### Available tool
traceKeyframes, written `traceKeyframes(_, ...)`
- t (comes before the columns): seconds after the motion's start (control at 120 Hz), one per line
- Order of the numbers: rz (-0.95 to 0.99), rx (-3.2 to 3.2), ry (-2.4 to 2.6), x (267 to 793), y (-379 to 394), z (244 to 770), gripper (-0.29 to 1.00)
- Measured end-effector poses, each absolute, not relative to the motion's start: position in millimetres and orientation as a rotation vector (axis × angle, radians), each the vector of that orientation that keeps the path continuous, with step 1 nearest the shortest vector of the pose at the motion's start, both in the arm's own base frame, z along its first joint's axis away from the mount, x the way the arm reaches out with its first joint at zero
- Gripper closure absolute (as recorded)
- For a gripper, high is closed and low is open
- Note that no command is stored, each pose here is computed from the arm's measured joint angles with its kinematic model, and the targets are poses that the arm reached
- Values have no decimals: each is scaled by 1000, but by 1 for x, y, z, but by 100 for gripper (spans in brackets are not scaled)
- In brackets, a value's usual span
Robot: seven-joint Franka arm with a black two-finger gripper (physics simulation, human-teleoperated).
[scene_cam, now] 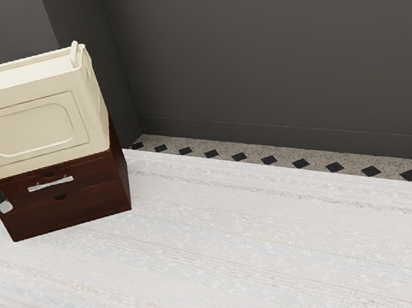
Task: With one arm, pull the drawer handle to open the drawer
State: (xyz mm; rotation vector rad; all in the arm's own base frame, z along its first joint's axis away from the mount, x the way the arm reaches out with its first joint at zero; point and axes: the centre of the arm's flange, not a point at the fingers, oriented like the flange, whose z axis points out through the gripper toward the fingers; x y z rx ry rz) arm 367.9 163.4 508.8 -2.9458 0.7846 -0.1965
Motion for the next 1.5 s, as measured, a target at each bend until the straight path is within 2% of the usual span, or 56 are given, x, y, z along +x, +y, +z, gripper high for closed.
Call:
traceKeyframes(0.35, -324, -2701, 1204, 454, 205, 448, 0)
traceKeyframes(0.55, -338, -2646, 1310, 486, 238, 414, 0)
traceKeyframes(0.825, -341, -2620, 1343, 499, 264, 390, 0)
traceKeyframes(1.2, -212, -2573, 1354, 509, 258, 379, 0)
traceKeyframes(1.5, -218, -2624, 1267, 528, 251, 372, 0)
